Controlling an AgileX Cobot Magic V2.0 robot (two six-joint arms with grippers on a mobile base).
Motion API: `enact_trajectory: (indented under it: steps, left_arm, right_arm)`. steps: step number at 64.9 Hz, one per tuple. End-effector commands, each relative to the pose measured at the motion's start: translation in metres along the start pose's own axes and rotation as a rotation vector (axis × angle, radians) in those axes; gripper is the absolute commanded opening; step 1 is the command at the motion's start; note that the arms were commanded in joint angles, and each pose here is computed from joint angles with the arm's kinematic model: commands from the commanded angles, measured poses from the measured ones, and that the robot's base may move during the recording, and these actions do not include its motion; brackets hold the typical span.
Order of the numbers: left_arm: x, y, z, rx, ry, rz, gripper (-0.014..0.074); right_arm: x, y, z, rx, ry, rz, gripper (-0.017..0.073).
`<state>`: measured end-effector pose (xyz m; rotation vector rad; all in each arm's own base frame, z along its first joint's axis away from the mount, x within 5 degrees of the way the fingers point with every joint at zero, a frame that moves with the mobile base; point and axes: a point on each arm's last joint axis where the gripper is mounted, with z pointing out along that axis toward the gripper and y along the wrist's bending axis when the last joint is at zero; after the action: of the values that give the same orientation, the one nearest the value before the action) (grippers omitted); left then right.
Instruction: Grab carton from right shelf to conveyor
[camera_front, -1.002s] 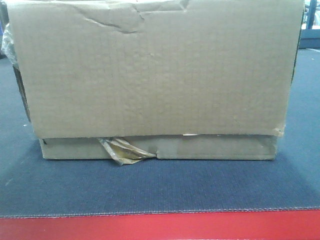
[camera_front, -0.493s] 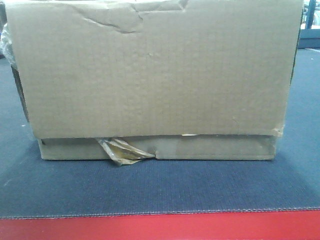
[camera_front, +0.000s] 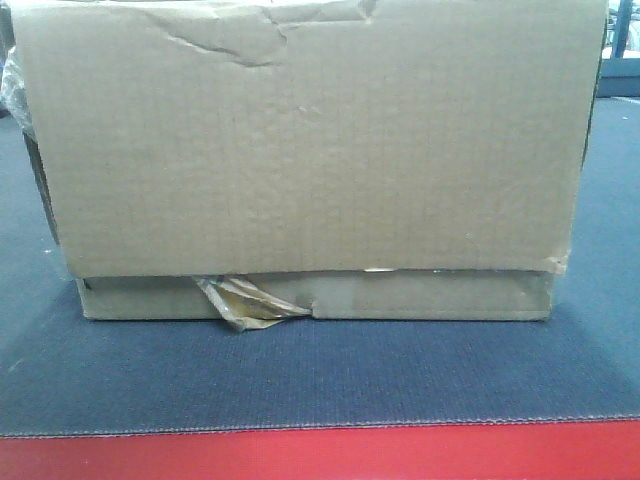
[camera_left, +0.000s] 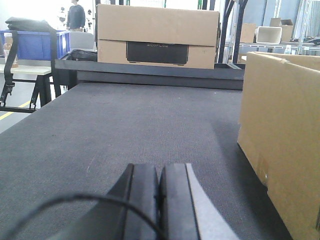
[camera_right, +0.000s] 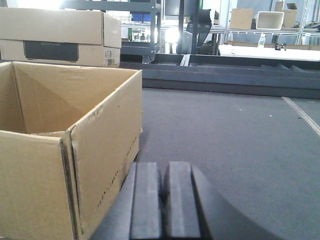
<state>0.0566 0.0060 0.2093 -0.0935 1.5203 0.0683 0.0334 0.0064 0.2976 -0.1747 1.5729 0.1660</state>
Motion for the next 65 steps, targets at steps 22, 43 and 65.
enact_trajectory:
  steps: [22,43,65]
  left_arm:
    - [-0.003,0.000,-0.001,-0.003,-0.028,0.001,-0.0019]
    - [-0.003,0.000,-0.001,-0.003,-0.028,0.001,-0.0019]
    - [-0.003,0.000,-0.001,-0.003,-0.028,0.001,-0.0019]
  right_arm:
    - [-0.002,-0.001,-0.001,0.010,-0.028,-0.019,-0.0057]
    - [0.002,-0.001,0.002,0.084,-0.043,-0.008,-0.0057]
    - [0.074,-0.008,0.019,0.181,-0.041,0.008,-0.0057]
